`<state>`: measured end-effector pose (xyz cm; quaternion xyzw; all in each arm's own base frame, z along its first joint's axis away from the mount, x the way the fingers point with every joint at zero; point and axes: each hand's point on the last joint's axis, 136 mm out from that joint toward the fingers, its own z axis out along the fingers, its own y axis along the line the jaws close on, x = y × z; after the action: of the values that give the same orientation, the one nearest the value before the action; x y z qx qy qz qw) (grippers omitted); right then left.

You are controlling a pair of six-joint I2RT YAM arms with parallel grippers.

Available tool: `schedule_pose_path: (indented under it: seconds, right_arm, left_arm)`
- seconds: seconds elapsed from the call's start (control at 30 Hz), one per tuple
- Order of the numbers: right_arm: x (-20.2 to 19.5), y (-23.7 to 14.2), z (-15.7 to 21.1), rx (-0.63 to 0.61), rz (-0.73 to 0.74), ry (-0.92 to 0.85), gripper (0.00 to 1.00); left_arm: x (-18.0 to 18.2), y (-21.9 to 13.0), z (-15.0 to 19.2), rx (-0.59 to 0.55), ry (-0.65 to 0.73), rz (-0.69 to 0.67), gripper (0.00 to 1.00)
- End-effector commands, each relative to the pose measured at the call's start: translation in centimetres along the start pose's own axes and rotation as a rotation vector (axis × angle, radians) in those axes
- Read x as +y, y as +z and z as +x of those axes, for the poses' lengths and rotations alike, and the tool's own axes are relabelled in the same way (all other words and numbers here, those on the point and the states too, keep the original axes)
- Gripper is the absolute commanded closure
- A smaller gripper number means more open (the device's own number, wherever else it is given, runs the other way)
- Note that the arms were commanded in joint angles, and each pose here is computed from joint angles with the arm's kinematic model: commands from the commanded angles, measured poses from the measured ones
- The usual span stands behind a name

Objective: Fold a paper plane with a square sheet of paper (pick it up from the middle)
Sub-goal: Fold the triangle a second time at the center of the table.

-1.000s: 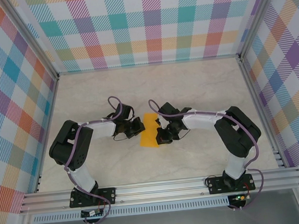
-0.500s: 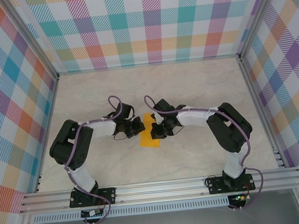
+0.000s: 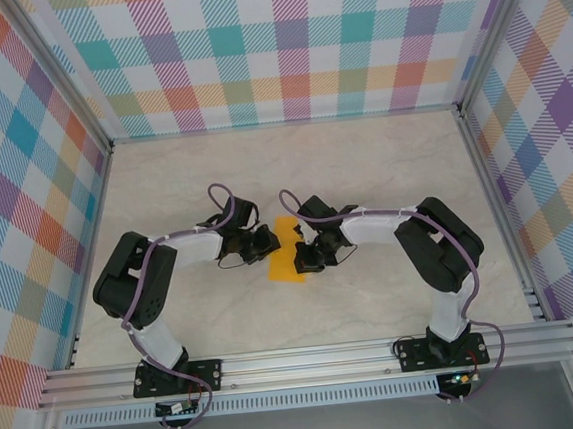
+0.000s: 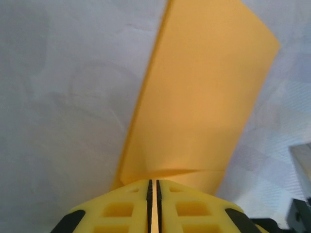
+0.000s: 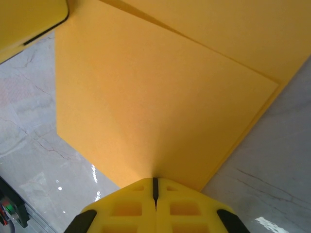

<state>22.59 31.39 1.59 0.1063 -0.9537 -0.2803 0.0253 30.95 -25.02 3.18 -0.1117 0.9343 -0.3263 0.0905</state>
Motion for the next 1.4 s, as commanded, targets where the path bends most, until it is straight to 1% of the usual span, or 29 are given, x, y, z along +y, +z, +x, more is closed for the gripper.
schedule_pose_path:
  seconds: [0.0,0.07,0.13,0.27,0.4,0.7,0.83,1.0,1.13,1.17,1.27,1.37]
  right_arm:
    - [-2.1,0.8,1.5,0.051,0.072,0.042,0.98]
    - [-2.2,0.9,1.5,0.054,0.072,0.046,0.98]
    - [-2.1,1.0,1.5,0.054,0.069,0.050,0.98]
    - [-2.2,1.0,1.6,0.056,0.072,0.051,0.98]
    - [-2.3,1.0,1.6,0.056,0.075,0.050,0.98]
    - [-2.6,1.1,1.8,0.061,0.085,0.053,0.98]
    - [-3.1,1.3,2.3,0.078,0.100,0.061,0.98]
    - [-4.7,1.6,3.3,0.110,0.162,0.058,0.98]
    - [-5.9,1.9,4.4,0.142,0.189,0.061,0.99]
    - [-6.1,1.9,4.6,0.147,0.195,0.059,0.99]
    - [-6.2,2.0,4.9,0.154,0.194,0.063,0.99]
    - [-6.1,2.0,4.9,0.152,0.189,0.066,0.99]
  left_arm:
    - [-2.0,-1.5,1.3,-0.011,-0.006,0.071,0.83]
    - [-2.1,-1.4,2.0,-0.011,-0.022,0.093,0.81]
    - [-2.0,-0.8,2.8,0.011,-0.033,0.099,0.81]
    - [-2.1,0.5,4.3,0.055,-0.022,0.088,0.86]
    - [-1.4,1.4,4.7,0.073,-0.033,0.065,0.91]
    - [-0.1,2.3,5.5,0.114,-0.054,0.019,0.95]
    - [0.9,2.4,4.9,0.088,-0.061,-0.024,0.96]
    - [1.3,1.9,3.5,0.044,-0.065,-0.034,0.95]
    - [1.5,1.5,2.0,0.015,-0.048,-0.018,0.95]
    - [1.4,1.5,1.5,0.002,-0.029,-0.005,0.95]
    - [2.3,1.7,0.5,-0.035,0.020,-0.022,0.95]
    - [3.0,1.8,-0.5,-0.051,0.002,0.003,0.95]
